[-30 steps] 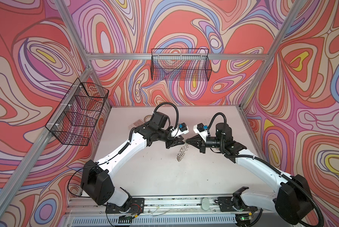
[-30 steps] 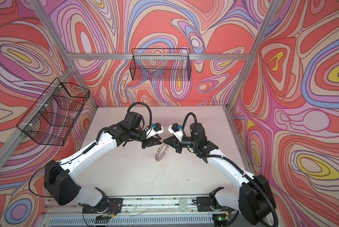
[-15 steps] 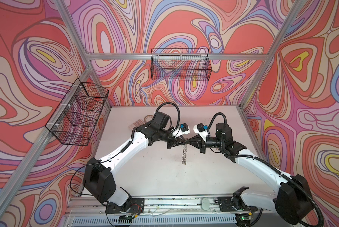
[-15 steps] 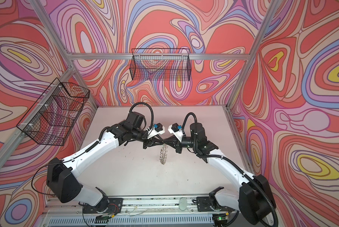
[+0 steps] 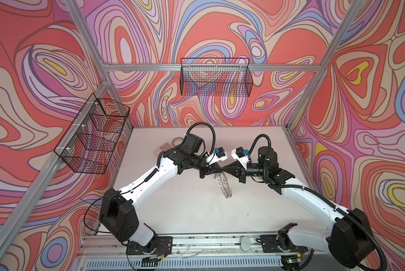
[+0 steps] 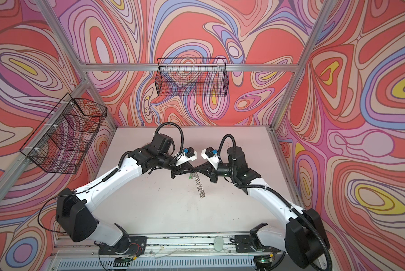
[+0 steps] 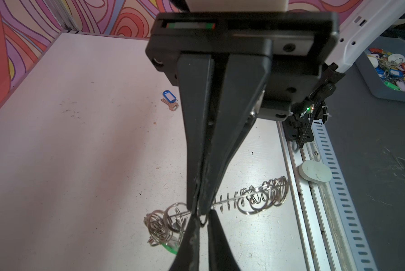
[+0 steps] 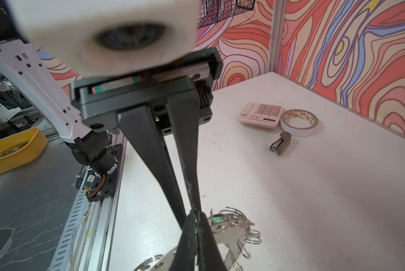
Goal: Put the keys on the keyring
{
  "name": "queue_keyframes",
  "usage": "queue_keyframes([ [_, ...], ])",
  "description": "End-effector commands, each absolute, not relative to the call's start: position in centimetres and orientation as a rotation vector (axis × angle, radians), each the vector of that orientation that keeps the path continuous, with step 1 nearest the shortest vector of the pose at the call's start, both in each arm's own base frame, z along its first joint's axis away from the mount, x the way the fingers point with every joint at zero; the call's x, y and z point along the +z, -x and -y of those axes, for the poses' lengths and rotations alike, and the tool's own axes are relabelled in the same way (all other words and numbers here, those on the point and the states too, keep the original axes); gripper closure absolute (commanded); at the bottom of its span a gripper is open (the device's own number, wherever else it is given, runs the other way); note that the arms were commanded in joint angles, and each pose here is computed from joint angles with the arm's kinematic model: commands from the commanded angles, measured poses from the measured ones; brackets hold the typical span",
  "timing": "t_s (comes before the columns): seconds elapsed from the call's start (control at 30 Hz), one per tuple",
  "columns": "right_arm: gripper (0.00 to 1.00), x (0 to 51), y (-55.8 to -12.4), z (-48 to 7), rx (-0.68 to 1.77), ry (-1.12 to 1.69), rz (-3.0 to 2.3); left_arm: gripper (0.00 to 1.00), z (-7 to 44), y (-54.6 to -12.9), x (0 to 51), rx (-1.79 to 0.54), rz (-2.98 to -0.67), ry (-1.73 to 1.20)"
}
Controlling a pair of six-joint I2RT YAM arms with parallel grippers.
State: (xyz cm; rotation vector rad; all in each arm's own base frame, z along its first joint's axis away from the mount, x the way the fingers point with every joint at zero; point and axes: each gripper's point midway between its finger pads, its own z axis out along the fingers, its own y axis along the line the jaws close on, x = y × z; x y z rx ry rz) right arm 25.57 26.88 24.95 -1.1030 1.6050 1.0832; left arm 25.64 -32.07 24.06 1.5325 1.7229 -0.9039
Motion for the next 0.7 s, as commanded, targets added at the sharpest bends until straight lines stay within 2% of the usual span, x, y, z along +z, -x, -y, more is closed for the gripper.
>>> queue_keyframes([
  [0.0,1.0,27.0,-25.2,-27.3,1.079,1.134,-1.513,1.0,33.8,-25.1,24.9,-1.03,-1.674,-1.495],
  [0.1,1.0,27.6,-24.9,-27.1,1.06,1.137,-1.499,1.0,34.1,-25.7,24.8,-1.051,-1.689,-1.399],
  [0.2,0.85,28.9,-24.9,-26.7,1.027,1.106,-1.486,1.0,33.8,-26.0,25.3,-1.041,-1.668,-1.315],
  [0.27,0.72,29.8,-25.1,-26.2,0.991,1.062,-1.485,1.0,33.5,-25.7,25.7,-1.051,-1.655,-1.272],
  [0.43,0.56,32.4,-26.4,-24.3,0.867,0.888,-1.464,1.0,32.7,-25.6,26.7,-1.046,-1.652,-1.156],
  [0.53,0.5,33.5,-27.7,-22.8,0.813,0.745,-1.495,1.0,32.3,-25.7,27.4,-1.06,-1.63,-1.071],
  [0.67,0.46,33.6,-28.3,-21.5,0.811,0.637,-1.55,1.0,32.1,-25.3,28.9,-1.115,-1.568,-0.989],
])
